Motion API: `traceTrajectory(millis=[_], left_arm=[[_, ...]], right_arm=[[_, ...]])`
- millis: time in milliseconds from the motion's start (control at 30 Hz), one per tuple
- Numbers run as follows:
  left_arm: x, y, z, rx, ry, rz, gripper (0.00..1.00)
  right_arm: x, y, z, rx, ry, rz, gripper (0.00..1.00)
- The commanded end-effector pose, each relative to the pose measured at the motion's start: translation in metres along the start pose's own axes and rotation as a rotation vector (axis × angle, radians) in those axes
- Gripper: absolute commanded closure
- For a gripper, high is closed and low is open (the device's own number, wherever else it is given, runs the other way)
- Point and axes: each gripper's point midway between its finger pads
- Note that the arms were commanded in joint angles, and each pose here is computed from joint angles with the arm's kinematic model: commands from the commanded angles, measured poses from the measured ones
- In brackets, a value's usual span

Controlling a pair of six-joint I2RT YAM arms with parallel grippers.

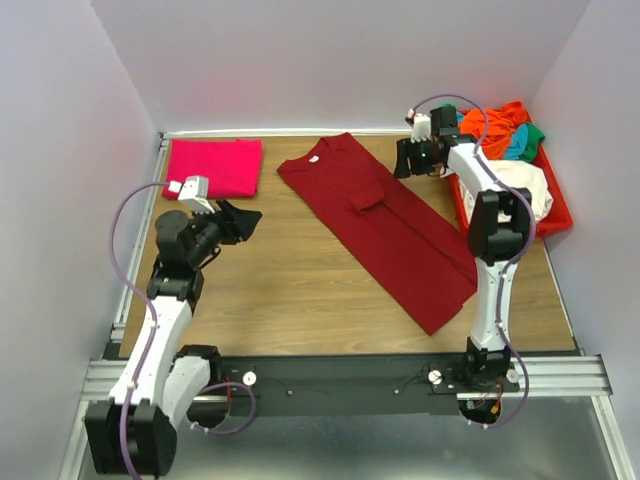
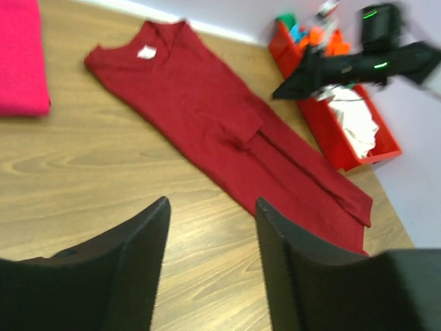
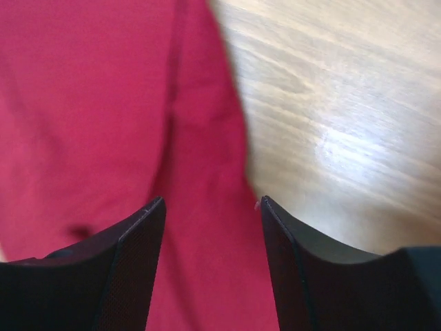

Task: Fold and stack the t-shirts
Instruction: Fold the tshirt

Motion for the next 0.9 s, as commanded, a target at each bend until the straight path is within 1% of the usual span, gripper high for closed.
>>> traceTrajectory(millis=[0,33,67,100,133,167,200,233,267,300,333,367,400,433,533,600,733,800,867], left_arm=[[-0.008,0.028,0.004,-0.010,-0.052,0.031,0.43],[-0.014,0.044,0.003,-0.015,-0.056,0.068,0.44],[-0.017,0.053,0.004,-0.008,-0.061,0.089,0.45],[-0.020,0.070,0.009,0.006,-0.063,0.117,0.46],[-0.023,0.079,0.009,0.009,-0.061,0.134,0.47],[-0.029,0.088,0.002,-0.003,-0.058,0.157,0.47],[-0.021,0.099,0.002,0.008,-0.050,0.145,0.48],[-0.027,0.107,0.003,0.019,-0.049,0.163,0.48],[-0.043,0.118,0.006,0.037,-0.055,0.202,0.48],[-0.039,0.127,0.011,0.071,-0.052,0.192,0.48],[-0.052,0.136,0.018,0.096,-0.059,0.223,0.49],[-0.048,0.144,0.021,0.121,-0.053,0.211,0.49],[-0.053,0.149,0.026,0.139,-0.060,0.222,0.49],[-0.068,0.157,0.034,0.162,-0.071,0.254,0.49],[-0.086,0.177,0.044,0.183,-0.099,0.299,0.56],[-0.097,0.187,0.045,0.173,-0.111,0.330,0.59],[-0.118,0.213,0.052,0.185,-0.125,0.373,0.59],[-0.115,0.223,0.055,0.193,-0.120,0.371,0.59],[-0.127,0.229,0.060,0.205,-0.117,0.398,0.59]], right_arm=[[0.028,-0.065,0.035,0.043,-0.172,-0.102,0.35],[0.021,-0.082,0.048,0.078,-0.223,-0.104,0.35],[0.013,-0.089,0.053,0.097,-0.245,-0.097,0.35],[0.014,-0.111,0.068,0.120,-0.317,-0.127,0.35],[-0.004,-0.102,0.070,0.144,-0.337,-0.083,0.35],[-0.029,-0.112,0.079,0.183,-0.369,-0.050,0.35],[-0.041,-0.118,0.086,0.195,-0.447,-0.043,0.35],[-0.064,-0.118,0.103,0.214,-0.503,-0.005,0.35],[-0.072,-0.134,0.112,0.189,-0.565,-0.021,0.35],[-0.113,-0.126,0.108,0.182,-0.609,0.064,0.35],[-0.139,-0.124,0.127,0.200,-0.673,0.104,0.35],[-0.167,-0.128,0.123,0.163,-0.704,0.146,0.35],[-0.183,-0.128,0.126,0.158,-0.723,0.172,0.35],[-0.200,-0.128,0.137,0.144,-0.772,0.197,0.35],[-0.236,-0.128,0.140,0.112,-0.802,0.257,0.35],[-0.245,-0.128,0.140,0.088,-0.821,0.272,0.35],[-0.273,-0.117,0.140,0.061,-0.860,0.348,0.36],[-0.282,-0.111,0.138,0.030,-0.871,0.378,0.38],[-0.292,-0.103,0.134,0.011,-0.867,0.415,0.40]])
Point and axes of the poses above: each gripper's point midway between its finger pads, its own y axis out along the fingers, its own z axis along the line the jaws close on, x = y × z, and after that the axes turned 15 degrees about y, right-handed
